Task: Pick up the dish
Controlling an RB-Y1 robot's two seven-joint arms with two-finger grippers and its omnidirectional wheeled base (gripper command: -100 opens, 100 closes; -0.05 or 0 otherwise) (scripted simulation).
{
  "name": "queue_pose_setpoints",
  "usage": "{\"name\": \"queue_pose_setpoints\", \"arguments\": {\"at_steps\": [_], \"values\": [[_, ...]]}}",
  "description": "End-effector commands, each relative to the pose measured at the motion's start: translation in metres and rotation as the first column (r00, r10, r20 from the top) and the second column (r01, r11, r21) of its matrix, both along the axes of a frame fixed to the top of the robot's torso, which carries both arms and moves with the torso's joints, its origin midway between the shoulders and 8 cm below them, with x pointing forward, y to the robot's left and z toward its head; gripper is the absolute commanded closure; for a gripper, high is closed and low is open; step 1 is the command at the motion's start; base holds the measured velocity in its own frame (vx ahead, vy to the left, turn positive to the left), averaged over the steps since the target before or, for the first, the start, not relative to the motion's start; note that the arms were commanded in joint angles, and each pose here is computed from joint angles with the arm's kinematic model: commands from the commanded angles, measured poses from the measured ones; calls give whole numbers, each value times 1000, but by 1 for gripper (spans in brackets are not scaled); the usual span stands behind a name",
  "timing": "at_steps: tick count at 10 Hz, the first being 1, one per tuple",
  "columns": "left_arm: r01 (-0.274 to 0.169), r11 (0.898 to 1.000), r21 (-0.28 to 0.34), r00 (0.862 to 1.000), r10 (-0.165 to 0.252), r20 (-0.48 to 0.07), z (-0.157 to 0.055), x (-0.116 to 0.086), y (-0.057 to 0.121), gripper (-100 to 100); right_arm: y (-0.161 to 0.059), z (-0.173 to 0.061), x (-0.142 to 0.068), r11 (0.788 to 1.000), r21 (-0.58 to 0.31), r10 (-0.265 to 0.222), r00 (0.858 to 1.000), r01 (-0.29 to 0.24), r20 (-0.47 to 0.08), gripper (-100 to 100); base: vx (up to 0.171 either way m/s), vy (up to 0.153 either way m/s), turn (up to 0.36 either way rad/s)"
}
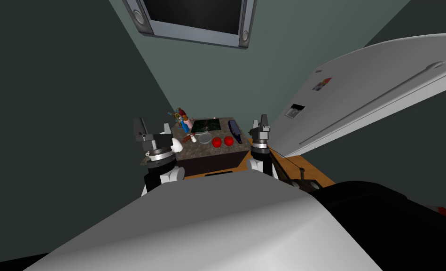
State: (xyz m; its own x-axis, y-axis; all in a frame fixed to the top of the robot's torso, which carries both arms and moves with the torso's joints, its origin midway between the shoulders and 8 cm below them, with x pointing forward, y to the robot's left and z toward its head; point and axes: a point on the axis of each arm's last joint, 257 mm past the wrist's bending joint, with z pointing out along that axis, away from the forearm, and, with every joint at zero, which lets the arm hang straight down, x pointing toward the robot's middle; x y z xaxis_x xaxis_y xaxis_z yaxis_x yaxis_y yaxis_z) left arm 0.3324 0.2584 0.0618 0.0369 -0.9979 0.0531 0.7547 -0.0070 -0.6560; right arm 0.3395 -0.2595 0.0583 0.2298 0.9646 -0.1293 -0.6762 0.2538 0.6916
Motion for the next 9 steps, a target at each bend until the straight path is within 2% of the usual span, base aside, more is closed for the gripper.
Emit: {"name": "queue_pose_setpoints", "arguments": {"at_steps": [1, 4, 8, 9], "values": [[29, 999, 33, 999, -28, -32, -5, 7, -7, -100, 0, 0, 0, 1000, 0, 0, 1000, 0, 0, 0, 1, -8, -10], [74, 996, 55, 993, -68, -98, -17, 21, -17, -100, 0, 0, 0, 1000, 0, 0, 1000, 0, 0, 0, 1, -19, -9], [135, 990, 35, 970, -125, -207, -39, 45, -31, -100, 0, 0, 0, 1000, 0, 0, 1000, 0, 0, 0, -4, -25, -8], [135, 990, 34, 969, -124, -215, -41, 46, -31, -100, 0, 0, 0, 1000, 0, 0, 1000, 0, 0, 0, 1, -22, -1]]}}
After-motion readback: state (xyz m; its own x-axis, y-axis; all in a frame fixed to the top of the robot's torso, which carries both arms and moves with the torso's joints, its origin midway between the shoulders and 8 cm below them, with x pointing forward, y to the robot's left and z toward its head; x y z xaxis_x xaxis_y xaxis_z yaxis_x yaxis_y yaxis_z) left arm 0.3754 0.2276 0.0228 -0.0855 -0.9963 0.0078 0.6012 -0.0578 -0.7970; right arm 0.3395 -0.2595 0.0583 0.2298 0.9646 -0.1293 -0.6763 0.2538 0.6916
